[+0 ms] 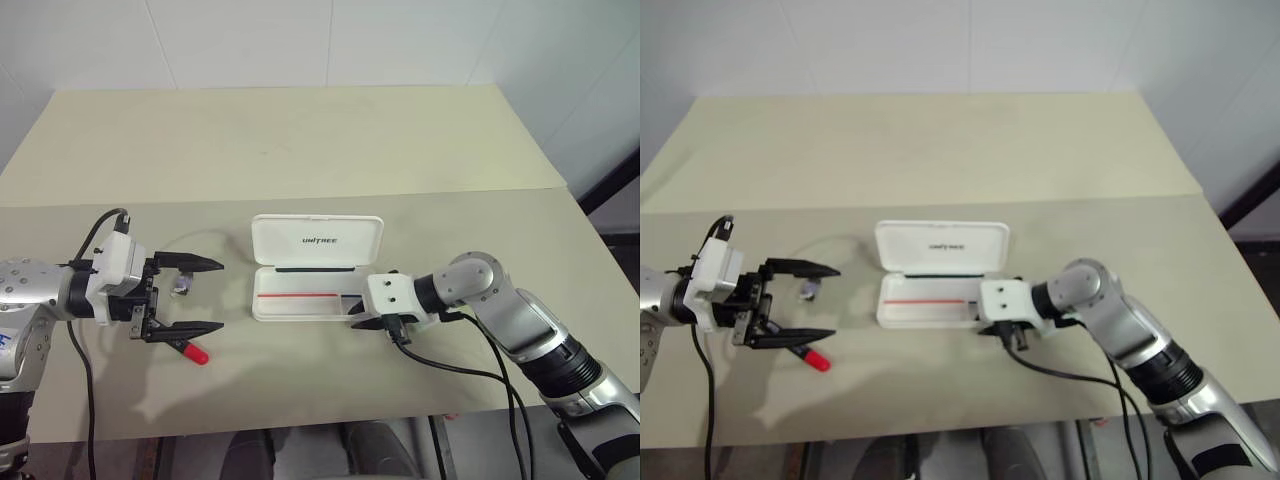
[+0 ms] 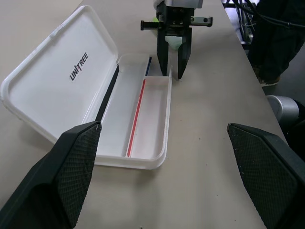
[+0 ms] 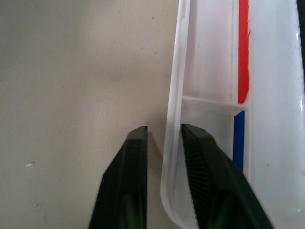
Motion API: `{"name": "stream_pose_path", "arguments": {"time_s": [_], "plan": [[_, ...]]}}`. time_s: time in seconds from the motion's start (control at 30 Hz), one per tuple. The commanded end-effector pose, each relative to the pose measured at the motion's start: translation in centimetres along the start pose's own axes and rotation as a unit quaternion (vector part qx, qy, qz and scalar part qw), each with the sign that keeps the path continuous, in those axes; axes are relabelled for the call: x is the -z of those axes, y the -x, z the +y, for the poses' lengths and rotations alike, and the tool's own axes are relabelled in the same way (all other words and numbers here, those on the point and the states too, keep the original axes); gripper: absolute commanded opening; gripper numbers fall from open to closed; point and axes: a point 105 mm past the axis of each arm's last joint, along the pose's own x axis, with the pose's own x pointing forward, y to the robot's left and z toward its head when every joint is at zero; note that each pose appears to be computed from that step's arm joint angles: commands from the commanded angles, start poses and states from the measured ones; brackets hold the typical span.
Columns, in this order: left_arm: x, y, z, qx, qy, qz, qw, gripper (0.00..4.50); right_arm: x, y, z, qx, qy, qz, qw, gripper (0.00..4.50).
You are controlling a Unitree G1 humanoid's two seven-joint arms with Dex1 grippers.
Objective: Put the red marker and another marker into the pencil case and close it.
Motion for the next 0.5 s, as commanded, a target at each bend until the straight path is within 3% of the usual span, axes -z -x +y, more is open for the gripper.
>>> {"name": "stream_pose_path", "arguments": {"time_s": [0.03,0.3,0.4,0.5], "plan": [[-0.6,0.1,0.2,-0.005,-0.018,-0.007,1.0,4.5,-1.5,1.5,-0.7,0.014,0.029,-0.022,0.999,1.11],[-0.4,0.3,0.5,-0.014,-0.021,-0.005,1.0,4.5,-2.6,3.4,-1.4,0.037,0.04,-0.037,0.998,1.11],[-0.4,0.8,0.9,-0.03,-0.024,0.002,0.999,4.5,-3.0,5.0,-2.2,0.057,0.002,-0.068,0.996,1.11],[-0.5,1.9,1.4,-0.054,-0.025,0.01,0.998,4.5,-3.8,6.5,-2.8,0.08,0.003,-0.131,0.988,1.94]]}}
